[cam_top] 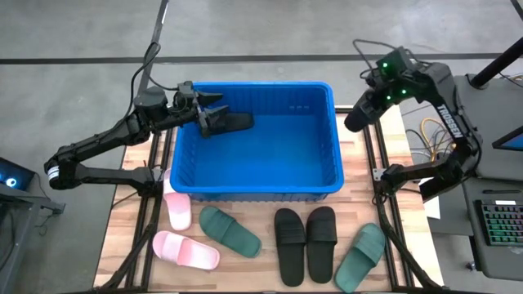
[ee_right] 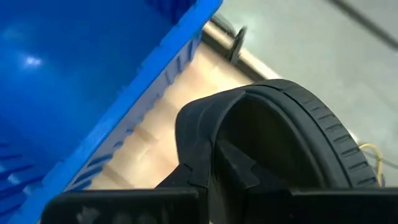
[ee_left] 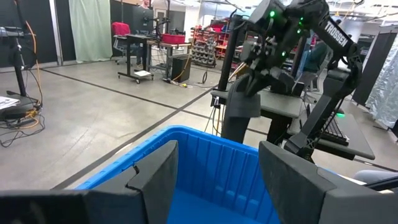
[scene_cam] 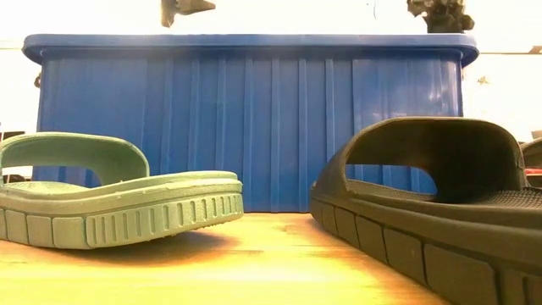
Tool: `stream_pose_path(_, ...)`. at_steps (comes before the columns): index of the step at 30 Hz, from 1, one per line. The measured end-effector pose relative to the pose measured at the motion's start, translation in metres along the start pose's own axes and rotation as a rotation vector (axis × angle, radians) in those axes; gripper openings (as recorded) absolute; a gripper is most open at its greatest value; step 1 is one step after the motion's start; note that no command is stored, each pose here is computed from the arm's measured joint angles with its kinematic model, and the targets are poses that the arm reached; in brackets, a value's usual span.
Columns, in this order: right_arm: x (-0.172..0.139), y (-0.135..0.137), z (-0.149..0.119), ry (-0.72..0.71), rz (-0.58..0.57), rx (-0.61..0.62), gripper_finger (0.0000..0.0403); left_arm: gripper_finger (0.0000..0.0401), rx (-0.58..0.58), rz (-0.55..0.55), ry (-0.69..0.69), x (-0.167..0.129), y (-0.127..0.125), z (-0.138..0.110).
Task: Pick and place slides into bin
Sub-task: Put the black slide into the blue container
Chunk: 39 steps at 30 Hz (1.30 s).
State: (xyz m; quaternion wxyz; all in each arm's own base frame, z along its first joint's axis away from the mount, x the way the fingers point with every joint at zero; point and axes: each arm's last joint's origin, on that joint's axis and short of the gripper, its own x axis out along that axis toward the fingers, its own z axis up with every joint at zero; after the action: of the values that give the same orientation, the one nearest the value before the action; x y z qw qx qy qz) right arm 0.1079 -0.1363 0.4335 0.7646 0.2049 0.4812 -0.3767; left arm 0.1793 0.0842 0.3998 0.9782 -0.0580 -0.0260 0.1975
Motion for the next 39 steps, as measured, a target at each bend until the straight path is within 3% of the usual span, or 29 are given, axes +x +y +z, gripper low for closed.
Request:
stream_pose_path(13, -0.066, -0.002, 0.001, -0.267, 0.004, 0.037, 0.0008, 0.0209, 0.0, 0.002, 0.0, 0.0, 0.0, 0.0)
stream_pose_path(23, -0.105, 0.004, 0.015, -0.597, 0.31, 0.035, 0.0008, 0.0209, -0.04, 0.001, -0.006, 0.006, 0.0, -0.001)
stream_pose_path(32, -0.1, 0.014, 0.04, -0.739, 0.468, 0.071, 0.0008, 0.0209, -0.186, -0.072, -0.153, 0.023, -0.001, 0.007)
stream_pose_path(39, -0.085, 0.043, 0.062, -0.859, 0.602, 0.031, 0.0008, 0.0209, -0.292, -0.238, -0.258, 0.041, -0.004, 0.011)
